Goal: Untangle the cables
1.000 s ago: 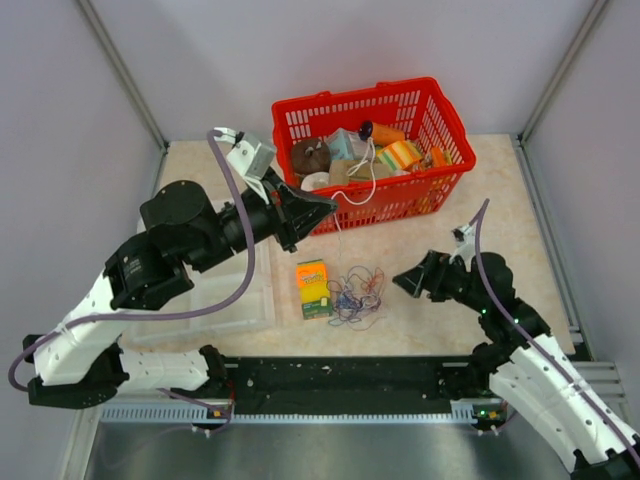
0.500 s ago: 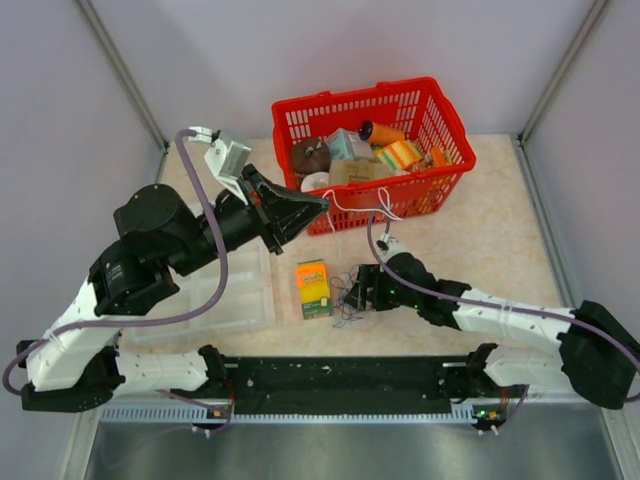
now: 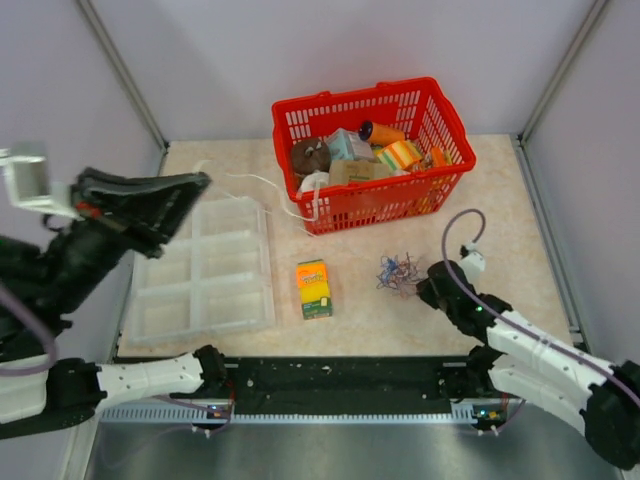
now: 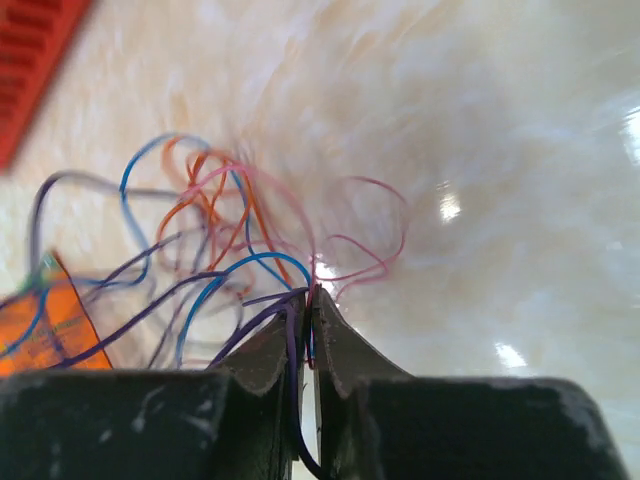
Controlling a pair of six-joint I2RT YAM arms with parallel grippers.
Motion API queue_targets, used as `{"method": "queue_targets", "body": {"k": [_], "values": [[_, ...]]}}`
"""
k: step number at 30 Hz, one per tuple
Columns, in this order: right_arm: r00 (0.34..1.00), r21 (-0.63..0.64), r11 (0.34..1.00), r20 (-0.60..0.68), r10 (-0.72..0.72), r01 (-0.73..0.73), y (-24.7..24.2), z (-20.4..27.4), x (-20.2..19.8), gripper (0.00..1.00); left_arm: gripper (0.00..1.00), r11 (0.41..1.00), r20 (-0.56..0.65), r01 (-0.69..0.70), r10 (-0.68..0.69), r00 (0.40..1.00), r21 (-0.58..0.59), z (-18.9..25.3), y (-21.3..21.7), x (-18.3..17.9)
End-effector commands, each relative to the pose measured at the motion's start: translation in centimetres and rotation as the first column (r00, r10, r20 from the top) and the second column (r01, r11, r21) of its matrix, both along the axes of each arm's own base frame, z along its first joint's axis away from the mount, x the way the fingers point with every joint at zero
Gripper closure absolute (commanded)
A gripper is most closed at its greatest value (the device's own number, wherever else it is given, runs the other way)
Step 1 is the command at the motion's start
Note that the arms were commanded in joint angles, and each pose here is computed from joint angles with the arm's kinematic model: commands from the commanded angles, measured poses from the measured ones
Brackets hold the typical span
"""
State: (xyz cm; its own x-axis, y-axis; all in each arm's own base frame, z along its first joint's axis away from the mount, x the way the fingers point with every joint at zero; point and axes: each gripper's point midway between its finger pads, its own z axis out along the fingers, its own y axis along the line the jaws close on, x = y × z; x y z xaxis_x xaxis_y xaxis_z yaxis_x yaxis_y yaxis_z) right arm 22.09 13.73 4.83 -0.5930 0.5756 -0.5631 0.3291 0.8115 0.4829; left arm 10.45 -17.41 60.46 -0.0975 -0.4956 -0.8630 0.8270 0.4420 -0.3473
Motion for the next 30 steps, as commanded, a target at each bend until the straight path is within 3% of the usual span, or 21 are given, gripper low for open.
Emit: {"method": "queue_targets", "body": {"k": [1, 5, 11, 15, 18, 21, 24, 27, 30], "values": [[0.988, -0.019, 0.988, 0.024, -0.153, 0.153, -5.1, 0.9, 0.1, 0.96, 1.00, 0.943, 0.018, -0.247, 0.257, 0.966, -0.222, 4.9, 9.8, 0.2], [0.968, 0.044, 0.967, 0.000, -0.249, 0.249, -8.3, 1.5, 0.3, 1.00, 1.00, 0.904, 0.022, -0.307, 0.328, 0.944, -0.297, 6.1, 13.4, -0.3], [0.920, 0.105, 0.915, -0.005, -0.392, 0.390, -12.6, 2.2, 1.1, 1.00, 1.00, 0.902, 0.006, -0.344, 0.358, 0.934, -0.260, 5.9, 13.5, 0.2], [0.838, 0.065, 0.836, 0.003, -0.546, 0.545, -17.7, 3.2, 0.9, 1.00, 1.00, 0.890, -0.008, -0.382, 0.392, 0.920, -0.251, 5.5, 14.3, 0.6], [0.797, 0.151, 0.786, -0.021, -0.604, 0.599, -19.8, 3.6, 0.8, 1.00, 1.00, 0.876, -0.038, -0.414, 0.418, 0.908, -0.249, 4.5, 14.7, 1.0], [0.854, 0.224, 0.833, -0.001, -0.520, 0.506, -18.9, 4.9, 2.4, 1.00, 1.00, 0.912, -0.037, -0.346, 0.347, 0.937, -0.221, 3.2, 11.2, 1.5], [0.897, 0.209, 0.879, 0.017, -0.442, 0.429, -18.1, 5.7, 3.1, 1.00, 1.00, 0.942, -0.038, -0.302, 0.300, 0.953, -0.144, 2.3, 7.2, 2.5], [0.945, 0.133, 0.938, 0.028, -0.325, 0.319, -16.7, 6.6, 3.3, 0.91, 1.00, 0.955, -0.028, -0.280, 0.279, 0.960, -0.099, 1.8, 5.1, 3.1], [0.978, 0.199, 0.968, 0.108, -0.176, 0.152, -13.4, 8.5, 3.8, 0.75, 1.00, 0.953, -0.041, -0.288, 0.285, 0.958, -0.091, 1.3, 4.4, 3.6]]}}
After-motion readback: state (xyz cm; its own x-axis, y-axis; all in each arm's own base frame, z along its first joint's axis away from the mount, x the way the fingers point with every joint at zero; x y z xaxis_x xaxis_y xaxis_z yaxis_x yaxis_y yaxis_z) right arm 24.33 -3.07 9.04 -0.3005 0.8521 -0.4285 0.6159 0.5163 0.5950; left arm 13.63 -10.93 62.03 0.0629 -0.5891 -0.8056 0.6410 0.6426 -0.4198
